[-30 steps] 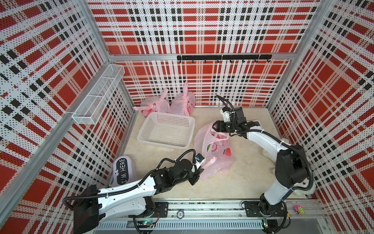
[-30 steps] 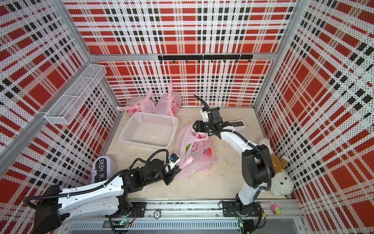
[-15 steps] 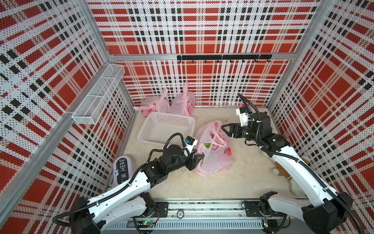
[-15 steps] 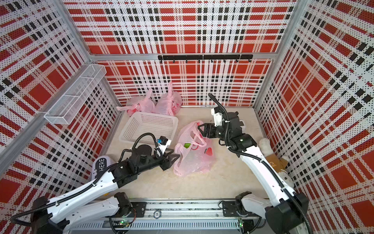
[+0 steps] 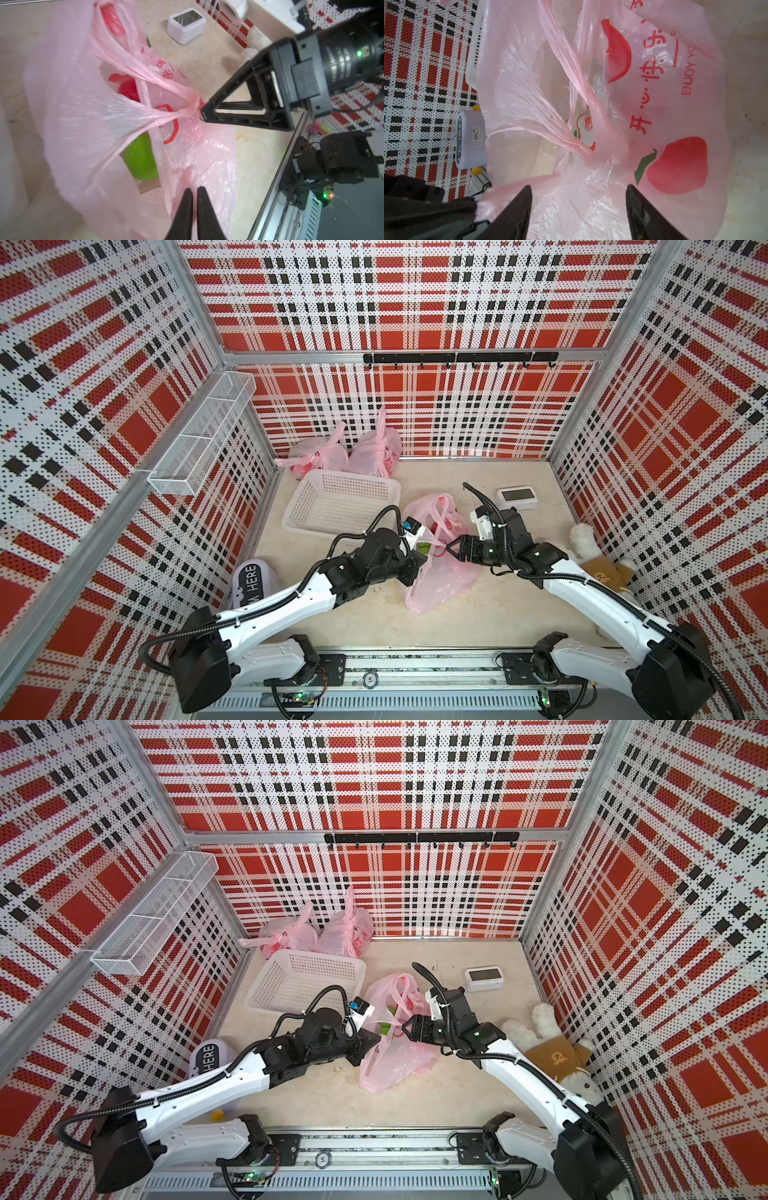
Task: Untie the knot of a plastic bag & take out the apple
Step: Untie the plastic bag at the center of the board.
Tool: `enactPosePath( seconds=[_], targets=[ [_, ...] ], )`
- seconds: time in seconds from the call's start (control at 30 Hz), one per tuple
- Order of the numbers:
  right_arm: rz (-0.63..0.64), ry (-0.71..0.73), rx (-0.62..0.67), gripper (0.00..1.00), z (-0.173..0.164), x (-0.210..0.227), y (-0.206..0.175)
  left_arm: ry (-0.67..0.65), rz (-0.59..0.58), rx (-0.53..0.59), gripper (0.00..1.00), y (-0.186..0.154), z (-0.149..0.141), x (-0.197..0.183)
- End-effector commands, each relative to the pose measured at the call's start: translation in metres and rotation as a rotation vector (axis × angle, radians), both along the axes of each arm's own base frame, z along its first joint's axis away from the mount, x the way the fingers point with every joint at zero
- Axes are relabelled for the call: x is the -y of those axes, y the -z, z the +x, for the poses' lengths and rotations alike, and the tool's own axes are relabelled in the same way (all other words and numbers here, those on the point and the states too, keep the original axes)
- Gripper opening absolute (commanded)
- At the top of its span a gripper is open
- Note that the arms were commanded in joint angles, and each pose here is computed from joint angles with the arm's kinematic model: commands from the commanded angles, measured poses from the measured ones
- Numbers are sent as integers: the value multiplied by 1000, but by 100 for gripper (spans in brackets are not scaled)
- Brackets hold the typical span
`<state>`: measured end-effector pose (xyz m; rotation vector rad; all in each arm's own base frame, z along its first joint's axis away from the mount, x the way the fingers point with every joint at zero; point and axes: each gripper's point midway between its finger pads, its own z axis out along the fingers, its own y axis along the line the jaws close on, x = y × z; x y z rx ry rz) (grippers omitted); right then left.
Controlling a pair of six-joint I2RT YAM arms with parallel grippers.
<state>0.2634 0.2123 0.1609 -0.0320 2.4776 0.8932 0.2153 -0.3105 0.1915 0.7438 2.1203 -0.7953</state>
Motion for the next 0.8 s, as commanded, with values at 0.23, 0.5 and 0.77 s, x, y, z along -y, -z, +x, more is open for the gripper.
enactPosePath(
  seconds=[0.23,0.5,0.77],
  targets=[
    [-197,48,75,77,14,-16,39,1,40,-84,11,74,-32,13],
    [-374,19,84,73,1,-16,74,-19,21,-131,18,81,-28,15],
    [-437,22,70,34,-11,0,99,-65,-84,-155,16,51,-7,12]
  ],
)
